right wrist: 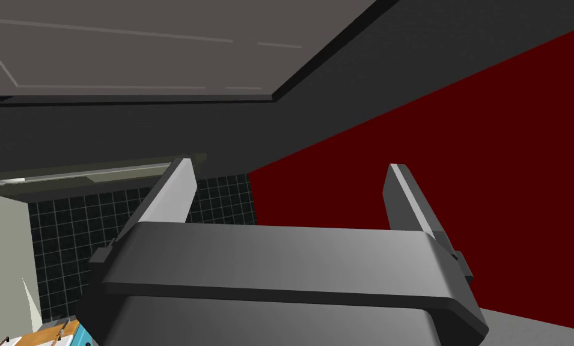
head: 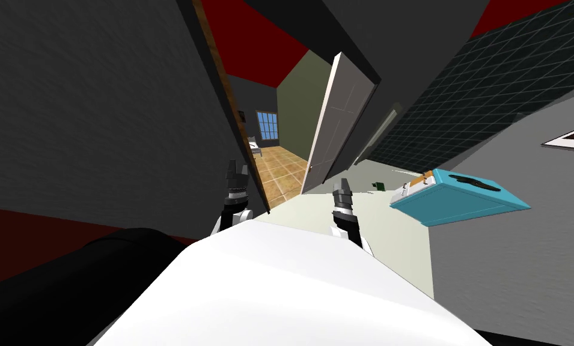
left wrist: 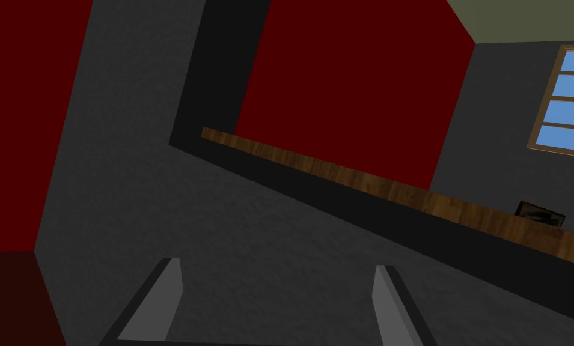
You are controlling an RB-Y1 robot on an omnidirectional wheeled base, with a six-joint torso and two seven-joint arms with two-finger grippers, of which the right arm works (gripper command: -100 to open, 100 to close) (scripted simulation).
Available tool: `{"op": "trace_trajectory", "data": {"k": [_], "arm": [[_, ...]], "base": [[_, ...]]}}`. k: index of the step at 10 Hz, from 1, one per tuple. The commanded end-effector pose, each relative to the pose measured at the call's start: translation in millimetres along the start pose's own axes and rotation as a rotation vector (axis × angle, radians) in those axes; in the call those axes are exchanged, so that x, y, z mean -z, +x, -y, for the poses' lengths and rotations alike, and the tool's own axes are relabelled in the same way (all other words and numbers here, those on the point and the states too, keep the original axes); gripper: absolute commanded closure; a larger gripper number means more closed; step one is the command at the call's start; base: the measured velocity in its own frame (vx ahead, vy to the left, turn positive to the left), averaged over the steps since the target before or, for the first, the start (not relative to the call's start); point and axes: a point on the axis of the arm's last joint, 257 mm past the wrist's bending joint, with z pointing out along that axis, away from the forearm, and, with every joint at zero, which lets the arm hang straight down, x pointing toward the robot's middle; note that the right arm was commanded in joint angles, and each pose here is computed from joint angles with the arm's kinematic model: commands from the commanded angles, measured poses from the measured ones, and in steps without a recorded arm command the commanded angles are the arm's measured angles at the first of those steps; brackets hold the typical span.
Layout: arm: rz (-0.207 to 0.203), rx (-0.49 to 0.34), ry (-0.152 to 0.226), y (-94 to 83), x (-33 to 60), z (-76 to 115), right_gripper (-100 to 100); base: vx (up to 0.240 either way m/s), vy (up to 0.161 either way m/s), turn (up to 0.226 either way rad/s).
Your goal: Push the door open
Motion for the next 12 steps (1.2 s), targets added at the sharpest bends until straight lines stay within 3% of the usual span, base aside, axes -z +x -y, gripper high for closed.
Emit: {"op": "trace_trajectory", "data": {"k": [1,12], "arm": [[-0.014,-0.009,0.011,5.9,1.3,10.1,-100],[-0.101,-0.072,0.094,50.5,6.8,85.8,-100]], "base": [[0.128,-0.104,0.056],[0.091,-0.09,0.059]]}}
